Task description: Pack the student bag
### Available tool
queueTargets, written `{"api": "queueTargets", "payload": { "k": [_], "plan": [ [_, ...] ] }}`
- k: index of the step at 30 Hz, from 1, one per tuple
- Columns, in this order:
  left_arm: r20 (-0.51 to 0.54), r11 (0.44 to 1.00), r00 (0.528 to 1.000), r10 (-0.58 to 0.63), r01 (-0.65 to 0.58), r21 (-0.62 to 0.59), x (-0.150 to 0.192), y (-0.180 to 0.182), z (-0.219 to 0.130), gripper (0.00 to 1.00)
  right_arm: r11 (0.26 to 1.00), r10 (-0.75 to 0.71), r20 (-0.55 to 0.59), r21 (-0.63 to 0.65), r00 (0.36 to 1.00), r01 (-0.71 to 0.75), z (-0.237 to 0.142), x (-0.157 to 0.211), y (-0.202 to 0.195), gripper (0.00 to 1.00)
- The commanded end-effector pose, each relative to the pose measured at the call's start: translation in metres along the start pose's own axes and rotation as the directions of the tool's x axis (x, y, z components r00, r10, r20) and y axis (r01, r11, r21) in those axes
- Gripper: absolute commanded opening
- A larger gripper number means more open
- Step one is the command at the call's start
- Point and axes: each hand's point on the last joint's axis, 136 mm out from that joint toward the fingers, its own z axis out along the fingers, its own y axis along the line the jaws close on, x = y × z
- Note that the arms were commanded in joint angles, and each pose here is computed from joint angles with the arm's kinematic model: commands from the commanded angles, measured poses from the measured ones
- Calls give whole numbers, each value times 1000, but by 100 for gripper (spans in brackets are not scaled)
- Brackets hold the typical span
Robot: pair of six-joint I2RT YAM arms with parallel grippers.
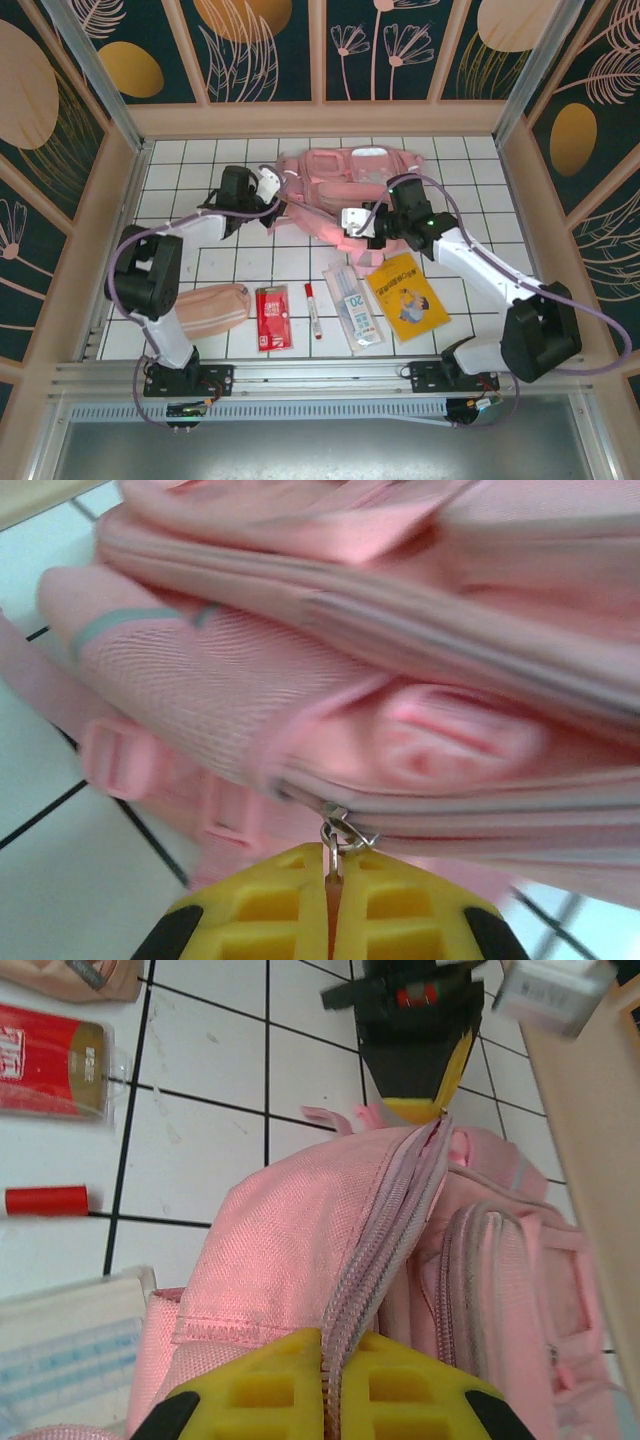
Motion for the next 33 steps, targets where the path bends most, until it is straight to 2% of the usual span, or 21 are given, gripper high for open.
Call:
{"api": "queueTargets", "payload": {
  "k": [1, 5, 7, 9, 10, 11, 13, 14, 17, 18, 19, 20, 22, 23, 25, 27, 28, 30, 31, 32, 33],
  "plan": [
    [-41, 984, 999, -23, 15, -177, -1, 46, 4, 0, 990, -130, -18, 45, 991, 131, -20, -6, -5, 0],
    [-132, 945, 987, -88, 41, -323, 20, 79, 12, 2, 981, -166, 6, 97, 986, 165, -29, -14, -10, 0],
    [-175, 946, 980, -89, 28, -323, 30, 80, 16, 9, 982, -159, 22, 103, 987, 156, -28, -15, -10, 0],
    [-166, 942, 982, -88, 28, -336, 31, 79, 12, 12, 984, -133, 41, 127, 990, 127, -25, -15, -12, 0],
    [-141, 941, 987, -76, 24, -338, 26, 78, 7, 13, 983, -108, 48, 157, 993, 100, -24, -14, -17, 8],
    [-113, 951, 992, -48, 10, -309, 17, 71, 2, 19, 981, -53, 52, 190, 997, 42, -23, -11, -23, 20],
    [-27, 980, 999, 44, -48, -192, -4, 43, -12, 38, 968, 57, 71, 238, 996, -73, -23, -7, -32, 46],
    [12, 987, 996, 89, -86, -137, -14, 29, -21, 42, 956, 114, 91, 262, 989, -134, -25, -6, -36, 52],
    [119, 981, 974, 193, -194, -10, -39, -7, -48, 48, 850, 340, 159, 370, 927, -375, -40, 4, -57, 55],
    [141, 974, 966, 217, -224, 33, -44, -18, -55, 48, 779, 431, 185, 418, 883, -468, -49, 11, -67, 56],
    [156, 965, 958, 242, -255, 69, -47, -27, -60, 47, 675, 522, 225, 482, 823, -559, -60, 20, -78, 56],
    [171, 950, 947, 272, -293, 108, -50, -38, -65, 47, 554, 598, 276, 537, 753, -636, -73, 30, -89, 63],
    [191, 911, 916, 352, -383, 154, -52, -59, -72, 48, 153, 754, 422, 631, 503, -760, -108, 69, -102, 69],
    [197, 886, 895, 400, -433, 165, -52, -69, -73, 50, -11, 793, 478, 632, 378, -775, -120, 83, -99, 77],
    [196, 823, 837, 511, -542, 171, -51, -89, -70, 56, -280, 810, 569, 586, 140, -761, -139, 109, -87, 78],
    [184, 752, 771, 609, -636, 173, -49, -106, -60, 60, -410, 814, 576, 487, -69, -771, -140, 122, -72, 78],
    [179, 738, 758, 628, -652, 172, -50, -109, -54, 60, -445, 811, 568, 447, -138, -776, -138, 125, -67, 78],
    [162, 725, 752, 639, -659, 202, -54, -112, -38, 59, -496, 802, 549, 393, -236, -774, -135, 132, -56, 78],
    [149, 716, 747, 648, -664, 217, -55, -114, -32, 59, -506, 803, 539, 391, -254, -769, -133, 136, -52, 78],
    [127, 688, 730, 672, -678, 259, -46, -118, -20, 59, -518, 802, 534, 399, -268, -757, -133, 142, -48, 78],
    [127, 635, 690, 712, -711, 303, -39, -126, -16, 60, -530, 801, 529, 410, -280, -742, -133, 147, -44, 78]
  ]
}}
